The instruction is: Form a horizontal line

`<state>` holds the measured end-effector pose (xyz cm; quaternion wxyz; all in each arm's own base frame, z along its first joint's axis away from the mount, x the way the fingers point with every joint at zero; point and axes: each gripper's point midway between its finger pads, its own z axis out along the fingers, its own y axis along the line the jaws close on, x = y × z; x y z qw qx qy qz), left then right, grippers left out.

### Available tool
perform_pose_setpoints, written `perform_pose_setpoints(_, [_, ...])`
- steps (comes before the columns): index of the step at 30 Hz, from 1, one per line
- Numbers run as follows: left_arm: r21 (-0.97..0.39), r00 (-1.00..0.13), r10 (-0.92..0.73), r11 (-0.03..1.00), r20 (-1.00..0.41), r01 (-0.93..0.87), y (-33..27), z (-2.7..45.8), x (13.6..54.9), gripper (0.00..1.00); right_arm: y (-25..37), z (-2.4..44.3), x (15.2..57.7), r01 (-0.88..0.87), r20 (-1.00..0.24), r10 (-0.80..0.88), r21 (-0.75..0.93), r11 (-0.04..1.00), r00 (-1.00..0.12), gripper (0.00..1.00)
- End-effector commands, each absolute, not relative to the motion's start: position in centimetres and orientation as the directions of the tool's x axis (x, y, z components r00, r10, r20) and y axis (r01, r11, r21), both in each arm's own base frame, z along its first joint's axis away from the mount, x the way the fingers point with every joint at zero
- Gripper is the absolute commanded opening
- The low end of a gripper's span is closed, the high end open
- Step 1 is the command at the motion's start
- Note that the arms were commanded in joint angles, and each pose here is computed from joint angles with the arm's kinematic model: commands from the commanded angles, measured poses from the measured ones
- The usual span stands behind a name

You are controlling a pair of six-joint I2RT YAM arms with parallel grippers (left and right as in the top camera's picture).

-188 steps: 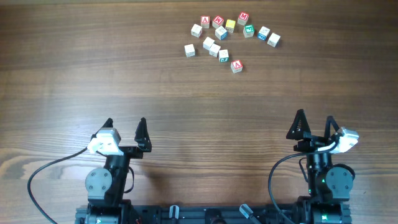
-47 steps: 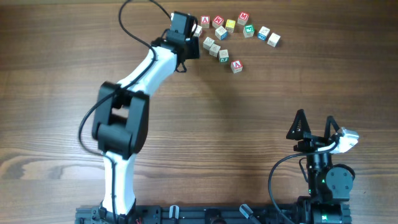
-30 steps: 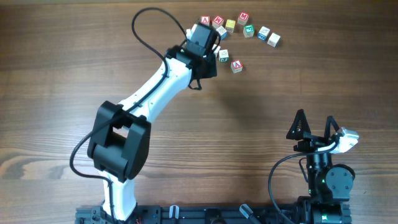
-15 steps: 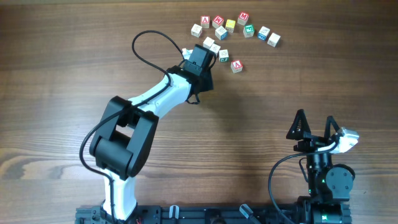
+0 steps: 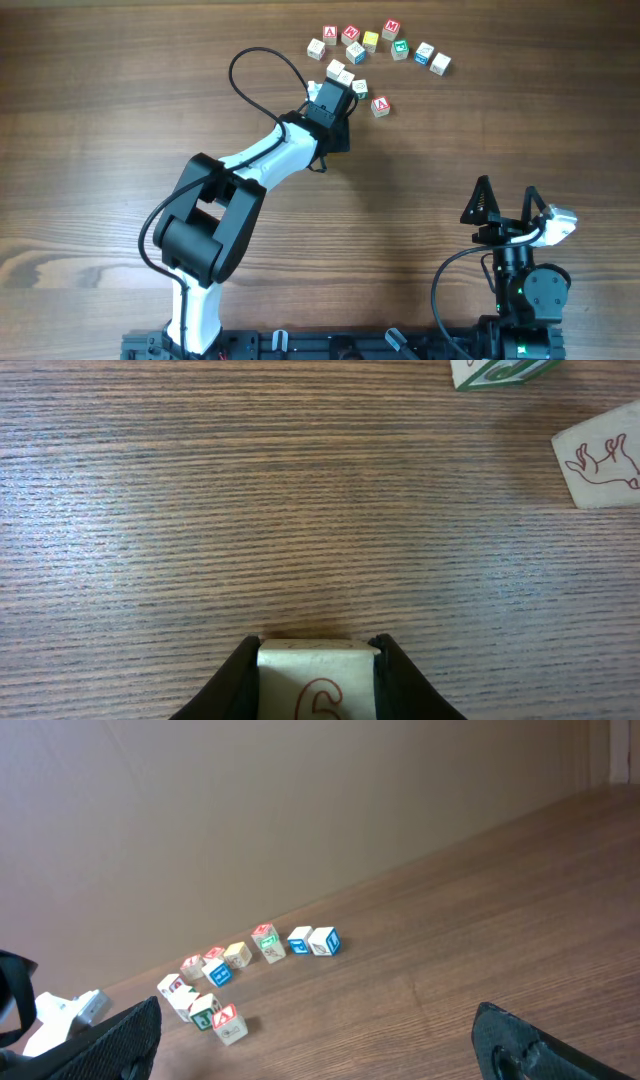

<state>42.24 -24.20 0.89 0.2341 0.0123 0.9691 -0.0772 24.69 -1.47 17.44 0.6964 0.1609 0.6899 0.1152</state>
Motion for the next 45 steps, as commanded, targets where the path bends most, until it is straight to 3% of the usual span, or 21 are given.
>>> perform_pose_setpoints(1, [-0.112,-0.911,0.027,0.99,-0.411,0.08,-24.0,-1.4,41.1,0.3,-1.3,17.7,24.7,0.047,-0.921,0.388,0.389,0.92,0.027,1.0])
perform_pose_setpoints(7, [-0.112,-0.911,0.027,0.99,-0.411,0.08,-24.0,-1.4,41.1,0.45,-1.3,17.7,24.7,0.047,-0.921,0.388,0.389,0.92,0.027,1.0])
perform_pose_setpoints(9, [-0.112,-0.911,0.027,0.99,-0.411,0.08,-24.0,-1.4,41.1,0.85,-1.3,17.7,24.7,0.047,-0.921,0.388,0.389,0.92,0.027,1.0])
perform_pose_setpoints(10, [-0.112,-0.911,0.028,0.99,-0.411,0.081,-24.0,-1.4,41.1,0.96,-1.3,17.7,24.7,0.047,-0.921,0.388,0.389,0.92,0.027,1.0])
perform_pose_setpoints(11, [-0.112,-0.911,0.028,0.99,-0.411,0.081,-24.0,-1.4,41.1,1.0,-1.3,17.7,24.7,0.047,-0.921,0.388,0.389,0.92,0.027,1.0])
perform_pose_setpoints(24, [-0.118,-0.898,0.04,0.988,-0.439,0.102,-24.1,0.9,41.3,1.0,-1.3,17.7,24.7,0.047,-0.921,0.388,0.389,0.92,0.027,1.0])
perform_pose_setpoints(33, [-0.193,-0.824,-0.008,0.973,-0.567,0.124,-24.6,9.5,42.0,1.0,-1.3,17.7,24.7,0.047,-0.921,0.388,0.389,0.92,0.027,1.0])
perform_pose_setpoints(45, [-0.259,-0.733,-0.063,0.953,-0.678,0.158,-22.7,20.8,39.2,1.0,-1.3,17.7,24.7,0.047,-0.921,0.388,0.389,0.92,0.027,1.0])
